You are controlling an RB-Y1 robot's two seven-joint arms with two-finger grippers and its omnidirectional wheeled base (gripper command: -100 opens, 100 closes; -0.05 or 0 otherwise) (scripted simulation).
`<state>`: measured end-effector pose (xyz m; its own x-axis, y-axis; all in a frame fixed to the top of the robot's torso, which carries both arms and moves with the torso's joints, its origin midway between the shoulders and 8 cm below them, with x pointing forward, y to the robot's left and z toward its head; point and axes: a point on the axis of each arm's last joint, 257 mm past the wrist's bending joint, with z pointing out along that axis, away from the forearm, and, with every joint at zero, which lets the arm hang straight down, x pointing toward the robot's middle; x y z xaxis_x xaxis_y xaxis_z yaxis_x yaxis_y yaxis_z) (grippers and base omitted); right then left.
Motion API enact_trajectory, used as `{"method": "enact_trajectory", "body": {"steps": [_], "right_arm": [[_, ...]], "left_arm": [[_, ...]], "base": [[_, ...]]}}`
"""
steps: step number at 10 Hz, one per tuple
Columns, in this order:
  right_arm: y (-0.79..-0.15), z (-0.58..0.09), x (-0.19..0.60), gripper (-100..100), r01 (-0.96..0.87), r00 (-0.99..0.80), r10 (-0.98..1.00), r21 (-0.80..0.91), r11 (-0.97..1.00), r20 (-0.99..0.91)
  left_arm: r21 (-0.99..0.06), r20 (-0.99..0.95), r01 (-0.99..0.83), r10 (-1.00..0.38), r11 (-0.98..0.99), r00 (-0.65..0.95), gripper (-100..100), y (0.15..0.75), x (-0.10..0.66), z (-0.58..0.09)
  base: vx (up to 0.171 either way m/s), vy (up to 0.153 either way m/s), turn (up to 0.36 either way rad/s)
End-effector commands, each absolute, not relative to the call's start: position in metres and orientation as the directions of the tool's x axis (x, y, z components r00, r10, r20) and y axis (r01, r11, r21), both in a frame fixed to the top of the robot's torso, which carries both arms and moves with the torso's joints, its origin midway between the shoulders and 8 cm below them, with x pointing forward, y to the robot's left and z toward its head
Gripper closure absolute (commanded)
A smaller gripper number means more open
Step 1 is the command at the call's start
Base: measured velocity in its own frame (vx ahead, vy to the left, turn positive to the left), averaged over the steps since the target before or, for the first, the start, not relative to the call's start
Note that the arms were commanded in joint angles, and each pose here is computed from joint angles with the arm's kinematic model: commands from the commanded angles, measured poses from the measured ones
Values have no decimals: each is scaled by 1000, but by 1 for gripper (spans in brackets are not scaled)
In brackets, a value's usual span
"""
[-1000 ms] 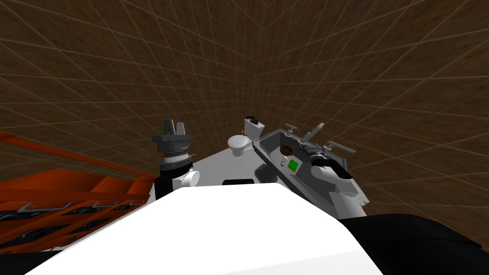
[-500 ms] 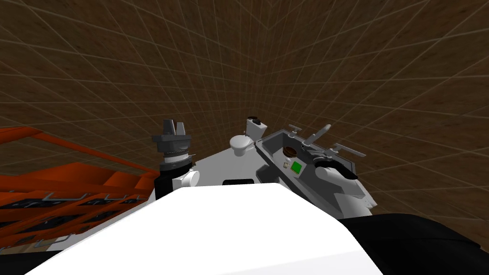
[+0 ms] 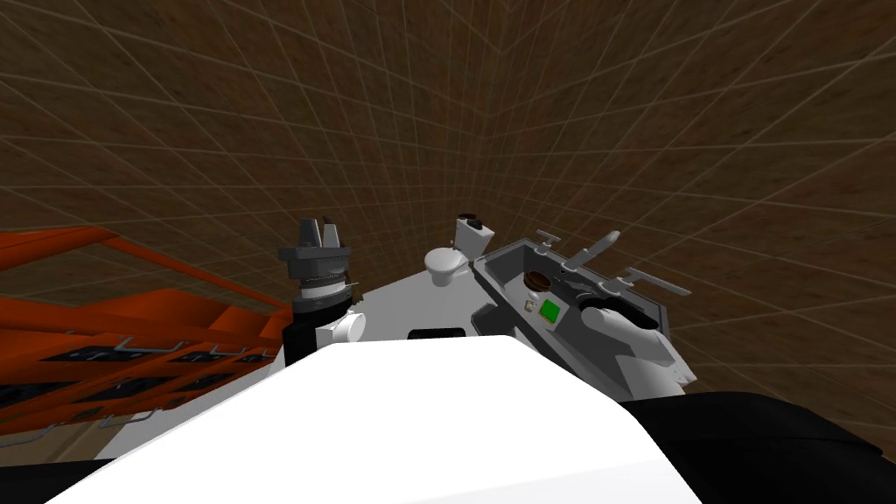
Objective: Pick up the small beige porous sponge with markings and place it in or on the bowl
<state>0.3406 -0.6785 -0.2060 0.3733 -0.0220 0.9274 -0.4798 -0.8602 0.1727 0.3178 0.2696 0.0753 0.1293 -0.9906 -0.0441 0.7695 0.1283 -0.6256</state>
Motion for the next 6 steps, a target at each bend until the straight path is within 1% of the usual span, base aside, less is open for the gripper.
{"method": "enact_trajectory", "body": {"steps": [1, 2, 3, 4, 5, 6], "right_arm": [[-683, -211, 339, -100, -490, 370, -48, 150, -859, 928], [-690, -230, 328, -100, -521, 386, -136, 94, -848, 912], [-690, -230, 328, -100, -524, 383, -142, 88, -847, 913], [-695, -248, 317, -100, -554, 399, -220, 42, -832, 890], [-695, -248, 317, -100, -559, 391, -232, 30, -828, 891], [-700, -263, 306, -100, -587, 402, -296, -5, -810, 866]], "left_arm": [[-626, -44, 770, -991, 128, 129, 0, 270, 318, 75], [-626, -44, 769, -991, 128, 129, 0, 270, 318, 75], [-626, -44, 770, -991, 128, 129, 0, 270, 318, 75], [-626, -44, 769, -991, 128, 129, 0, 270, 318, 75], [-626, -44, 770, -991, 128, 129, 0, 270, 318, 75], [-626, -44, 769, -991, 128, 129, 0, 270, 318, 75]], "base": [[-1, 14, -3], [-1, 26, 75], [-1, 24, 61], [-2, 37, 100], [0, 29, 42], [5, 35, 96]]}}
